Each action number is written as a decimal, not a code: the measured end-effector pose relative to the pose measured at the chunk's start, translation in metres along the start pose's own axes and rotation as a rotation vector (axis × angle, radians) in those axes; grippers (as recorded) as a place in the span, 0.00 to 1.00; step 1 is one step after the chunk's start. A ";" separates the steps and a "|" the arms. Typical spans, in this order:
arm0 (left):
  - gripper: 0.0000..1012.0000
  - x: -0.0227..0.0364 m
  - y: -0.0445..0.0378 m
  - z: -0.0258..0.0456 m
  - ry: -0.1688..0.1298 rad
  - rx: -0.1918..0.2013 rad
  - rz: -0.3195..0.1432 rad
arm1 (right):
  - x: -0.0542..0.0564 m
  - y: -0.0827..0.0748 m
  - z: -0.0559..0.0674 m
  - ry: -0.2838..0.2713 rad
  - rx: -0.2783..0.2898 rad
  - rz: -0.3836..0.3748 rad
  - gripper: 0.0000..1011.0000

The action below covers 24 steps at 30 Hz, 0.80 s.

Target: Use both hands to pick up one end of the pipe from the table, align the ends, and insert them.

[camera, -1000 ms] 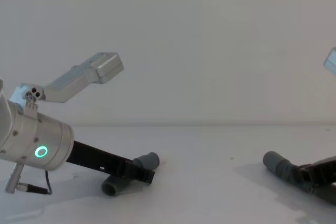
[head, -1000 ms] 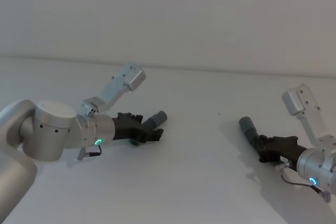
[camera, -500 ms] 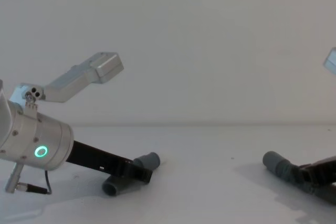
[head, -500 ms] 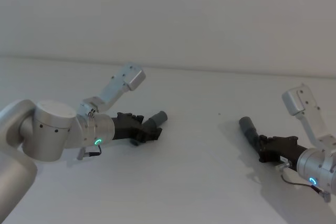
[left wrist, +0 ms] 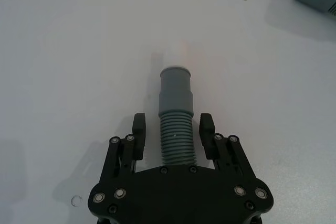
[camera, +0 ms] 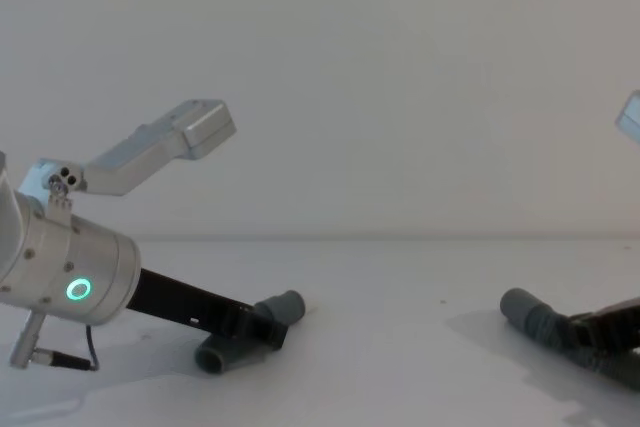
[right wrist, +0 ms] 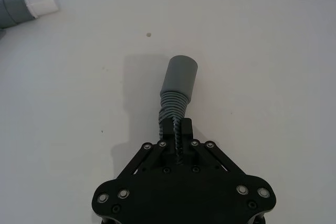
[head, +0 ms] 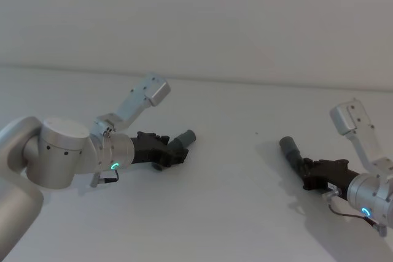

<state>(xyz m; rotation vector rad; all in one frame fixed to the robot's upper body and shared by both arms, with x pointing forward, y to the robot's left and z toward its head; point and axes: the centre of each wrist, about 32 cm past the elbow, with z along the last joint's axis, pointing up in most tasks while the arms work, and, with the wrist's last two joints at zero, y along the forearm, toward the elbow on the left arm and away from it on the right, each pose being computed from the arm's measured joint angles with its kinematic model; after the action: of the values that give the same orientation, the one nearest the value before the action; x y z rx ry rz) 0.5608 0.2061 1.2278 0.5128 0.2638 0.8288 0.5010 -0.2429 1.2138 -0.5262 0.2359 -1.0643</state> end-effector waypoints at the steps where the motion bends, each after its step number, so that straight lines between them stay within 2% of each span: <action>1: 0.60 0.0000 0.0000 0.0000 0.000 0.000 0.000 | 0.000 0.000 0.000 0.000 0.000 0.000 0.06; 24: 0.45 -0.0001 -0.0001 -0.0001 0.001 0.000 -0.002 | 0.000 0.000 0.000 0.000 0.000 0.000 0.06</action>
<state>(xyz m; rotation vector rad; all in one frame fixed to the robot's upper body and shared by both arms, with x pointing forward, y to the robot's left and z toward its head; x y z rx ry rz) 0.5608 0.2060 1.2277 0.5120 0.2649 0.8273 0.5010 -0.2429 1.2139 -0.5262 0.2358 -1.0643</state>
